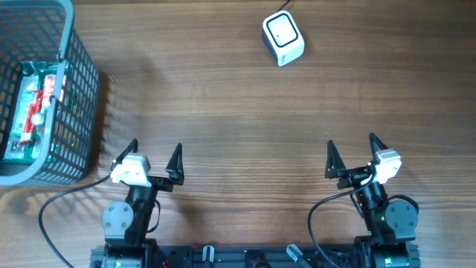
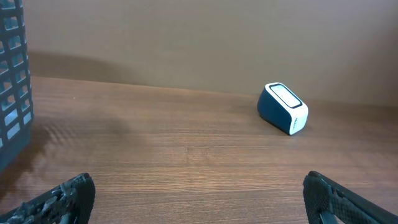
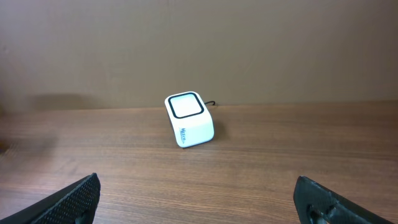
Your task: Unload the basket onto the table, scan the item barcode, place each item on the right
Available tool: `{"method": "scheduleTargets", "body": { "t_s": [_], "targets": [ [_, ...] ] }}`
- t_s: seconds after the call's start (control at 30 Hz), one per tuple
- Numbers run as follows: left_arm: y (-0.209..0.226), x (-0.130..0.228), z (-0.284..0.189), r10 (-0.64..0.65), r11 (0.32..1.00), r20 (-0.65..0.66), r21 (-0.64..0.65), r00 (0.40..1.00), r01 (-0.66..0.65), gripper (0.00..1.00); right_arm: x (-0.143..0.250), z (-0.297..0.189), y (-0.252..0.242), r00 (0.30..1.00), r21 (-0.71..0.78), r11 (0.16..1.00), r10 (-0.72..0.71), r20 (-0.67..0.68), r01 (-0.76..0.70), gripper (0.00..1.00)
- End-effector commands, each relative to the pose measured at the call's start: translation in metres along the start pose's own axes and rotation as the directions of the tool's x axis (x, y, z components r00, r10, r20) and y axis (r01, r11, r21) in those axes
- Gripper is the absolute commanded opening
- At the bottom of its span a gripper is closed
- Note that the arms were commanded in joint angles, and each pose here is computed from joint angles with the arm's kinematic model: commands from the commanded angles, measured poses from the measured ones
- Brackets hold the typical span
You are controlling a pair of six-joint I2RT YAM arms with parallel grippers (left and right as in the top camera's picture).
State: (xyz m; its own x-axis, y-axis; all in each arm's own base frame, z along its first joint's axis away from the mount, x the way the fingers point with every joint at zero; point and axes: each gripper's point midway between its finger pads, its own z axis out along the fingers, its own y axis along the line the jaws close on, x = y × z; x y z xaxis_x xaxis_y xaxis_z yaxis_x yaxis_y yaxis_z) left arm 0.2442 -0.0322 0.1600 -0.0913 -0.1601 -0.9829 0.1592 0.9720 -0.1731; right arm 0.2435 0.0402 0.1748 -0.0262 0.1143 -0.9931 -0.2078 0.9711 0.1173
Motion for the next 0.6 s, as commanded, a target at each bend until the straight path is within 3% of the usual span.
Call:
{"method": "scheduleTargets", "body": {
  "t_s": [0.0,0.37,0.53,0.57],
  "targets": [
    [0.002,0.003,0.0,0.017,1.0,-0.01,-0.012,1.0,-0.017,1.0,-0.001,0.0,-0.002,1.0,0.011,1.0,-0.013,0.004,0.013,1.0],
    [0.008,-0.011,0.0,0.022,0.999,0.05,-0.05,0.999,-0.019,1.0,-0.001,0.0,-0.002,1.0,0.011,1.0,-0.013,0.004,0.013,1.0],
    [-0.011,-0.082,-0.014,0.053,0.998,0.326,0.017,0.944,-0.061,1.0,-0.001,0.0,-0.002,1.0,0.011,1.0,-0.013,0.004,0.013,1.0],
    [-0.019,-0.121,-0.03,0.061,0.996,0.441,0.026,0.895,-0.081,1.0,-0.001,0.0,-0.002,1.0,0.011,1.0,-0.013,0.004,0.013,1.0]
  ]
}}
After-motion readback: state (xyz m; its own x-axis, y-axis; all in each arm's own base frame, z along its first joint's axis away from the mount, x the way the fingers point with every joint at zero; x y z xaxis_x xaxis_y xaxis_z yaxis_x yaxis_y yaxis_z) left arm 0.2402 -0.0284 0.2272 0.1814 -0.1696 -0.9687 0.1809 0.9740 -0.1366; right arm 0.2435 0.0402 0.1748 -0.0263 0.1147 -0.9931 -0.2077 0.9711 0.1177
